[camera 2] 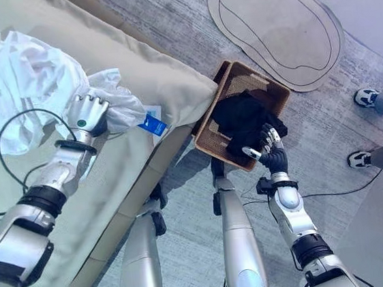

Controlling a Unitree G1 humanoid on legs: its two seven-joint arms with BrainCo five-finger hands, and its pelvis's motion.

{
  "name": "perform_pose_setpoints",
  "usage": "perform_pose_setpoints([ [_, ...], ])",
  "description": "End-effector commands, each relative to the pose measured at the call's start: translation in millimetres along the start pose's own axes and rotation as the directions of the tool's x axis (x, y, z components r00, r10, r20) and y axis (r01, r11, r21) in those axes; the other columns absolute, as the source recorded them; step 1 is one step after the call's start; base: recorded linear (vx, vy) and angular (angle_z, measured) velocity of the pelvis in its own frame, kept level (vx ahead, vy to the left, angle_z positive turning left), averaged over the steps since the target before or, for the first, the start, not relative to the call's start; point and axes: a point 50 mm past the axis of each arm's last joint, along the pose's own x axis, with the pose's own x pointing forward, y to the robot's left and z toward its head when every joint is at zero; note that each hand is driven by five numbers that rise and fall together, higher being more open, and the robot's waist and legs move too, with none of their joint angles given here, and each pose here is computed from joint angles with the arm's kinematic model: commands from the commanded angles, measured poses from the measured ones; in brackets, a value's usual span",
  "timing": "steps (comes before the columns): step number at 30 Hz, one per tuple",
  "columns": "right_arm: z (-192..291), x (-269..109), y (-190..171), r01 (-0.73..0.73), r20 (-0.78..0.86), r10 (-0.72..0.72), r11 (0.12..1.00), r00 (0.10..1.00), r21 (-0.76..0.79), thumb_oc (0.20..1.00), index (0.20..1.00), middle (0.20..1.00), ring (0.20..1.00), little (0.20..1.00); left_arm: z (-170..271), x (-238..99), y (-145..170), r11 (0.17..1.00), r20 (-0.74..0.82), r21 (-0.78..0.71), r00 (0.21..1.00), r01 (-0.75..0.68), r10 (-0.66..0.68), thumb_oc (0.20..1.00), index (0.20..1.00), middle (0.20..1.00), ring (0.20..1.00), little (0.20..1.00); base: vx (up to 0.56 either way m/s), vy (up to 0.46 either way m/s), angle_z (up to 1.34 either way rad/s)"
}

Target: Pick up clothes into the bucket

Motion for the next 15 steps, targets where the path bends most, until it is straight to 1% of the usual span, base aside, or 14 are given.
perform_pose_setpoints([
  [1, -4, -12, -7, 0.019, 0.000, -0.019, 1.000, 1.000, -0.015, 1.000, 1.000, 1.000, 1.000, 1.000, 9, -22, -13, 0.991, -0.022, -0.132, 1.000, -0.016, 0.014, 0.200, 0.200, 0.200, 0.200, 0.200, 0.03, -0.021, 0.02],
  [2, -4, -13, -7, 0.018, 0.000, -0.018, 1.000, 1.000, -0.016, 1.000, 1.000, 1.000, 1.000, 1.000, 9, -22, -13, 0.991, -0.023, -0.132, 1.000, -0.016, 0.013, 0.200, 0.200, 0.200, 0.200, 0.200, 0.04, -0.017, 0.01],
  [5, -7, -15, -10, 0.033, -0.017, -0.034, 0.999, 0.999, -0.021, 1.000, 1.000, 1.000, 1.000, 1.000, 21, -35, -13, 0.971, 0.011, -0.237, 0.999, -0.030, 0.033, 0.200, 0.200, 0.200, 0.200, 0.200, 0.05, -0.017, 0.01],
  [6, -8, -15, -10, 0.037, -0.020, -0.037, 0.999, 0.999, -0.023, 1.000, 1.000, 1.000, 1.000, 1.000, 25, -39, -12, 0.955, 0.008, -0.294, 0.999, -0.037, 0.041, 0.200, 0.200, 0.200, 0.200, 0.200, 0.05, -0.026, 0.00],
  [7, -9, -15, -13, 0.045, -0.025, -0.046, 0.999, 0.999, -0.027, 1.000, 1.000, 1.000, 1.000, 1.000, 34, -41, -7, 0.921, 0.025, -0.386, 0.998, -0.049, 0.063, 0.200, 0.200, 0.200, 0.200, 0.200, 0.06, -0.033, 0.01],
  [8, -11, -17, -15, 0.056, -0.038, -0.057, 0.998, 0.998, -0.030, 1.000, 1.000, 1.000, 1.000, 1.000, 45, -48, -3, 0.860, 0.050, -0.508, 0.995, -0.046, 0.083, 0.200, 0.200, 0.200, 0.200, 0.200, 0.10, -0.036, 0.06],
  [9, -14, -19, -17, 0.055, -0.049, -0.057, 0.998, 0.997, -0.036, 1.000, 1.000, 1.000, 1.000, 1.000, 49, -53, 3, 0.790, 0.035, -0.609, 0.992, -0.075, 0.121, 0.200, 0.200, 0.200, 0.200, 0.200, 0.08, -0.022, 0.05],
  [10, -14, -19, -17, 0.054, -0.050, -0.055, 0.998, 0.997, -0.036, 1.000, 1.000, 1.000, 1.000, 1.000, 48, -54, 3, 0.790, 0.035, -0.609, 0.992, -0.074, 0.119, 0.200, 0.200, 0.200, 0.200, 0.200, 0.06, -0.017, 0.02],
  [11, -16, -20, -17, 0.053, -0.056, -0.055, 0.998, 0.997, -0.045, 1.000, 1.000, 1.000, 1.000, 1.000, 54, -58, 6, 0.735, 0.039, -0.674, 0.989, -0.077, 0.140, 0.200, 0.200, 0.200, 0.200, 0.200, 0.07, -0.050, -0.01],
  [12, -18, -20, -16, 0.024, -0.066, -0.030, 0.995, 0.997, -0.096, 1.000, 1.000, 1.000, 1.000, 1.000, 59, -63, 15, 0.638, 0.017, -0.764, 0.985, -0.099, 0.174, 0.200, 0.200, 0.200, 0.200, 0.200, 0.07, -0.047, 0.03],
  [13, -18, -20, -16, 0.023, -0.066, -0.029, 0.995, 0.997, -0.096, 1.000, 1.000, 1.000, 1.000, 1.000, 58, -63, 15, 0.638, 0.016, -0.764, 0.985, -0.099, 0.173, 0.200, 0.200, 0.200, 0.200, 0.200, 0.06, -0.064, 0.11],
  [14, -18, -20, -15, -0.005, -0.070, -0.005, 0.991, 0.998, -0.136, 1.000, 1.000, 1.000, 1.000, 1.000, 61, -65, 23, 0.542, 0.003, -0.834, 0.982, -0.102, 0.189, 0.200, 0.200, 0.200, 0.200, 0.200, 0.05, -0.059, 0.21],
  [15, -19, -21, -14, -0.049, -0.088, 0.032, 0.980, 0.996, -0.194, 1.000, 1.000, 1.000, 1.000, 1.000, 63, -72, 33, 0.216, -0.103, -0.966, 0.975, -0.145, 0.197, 0.200, 0.200, 0.200, 0.200, 0.200, 0.05, -0.059, 0.21],
])
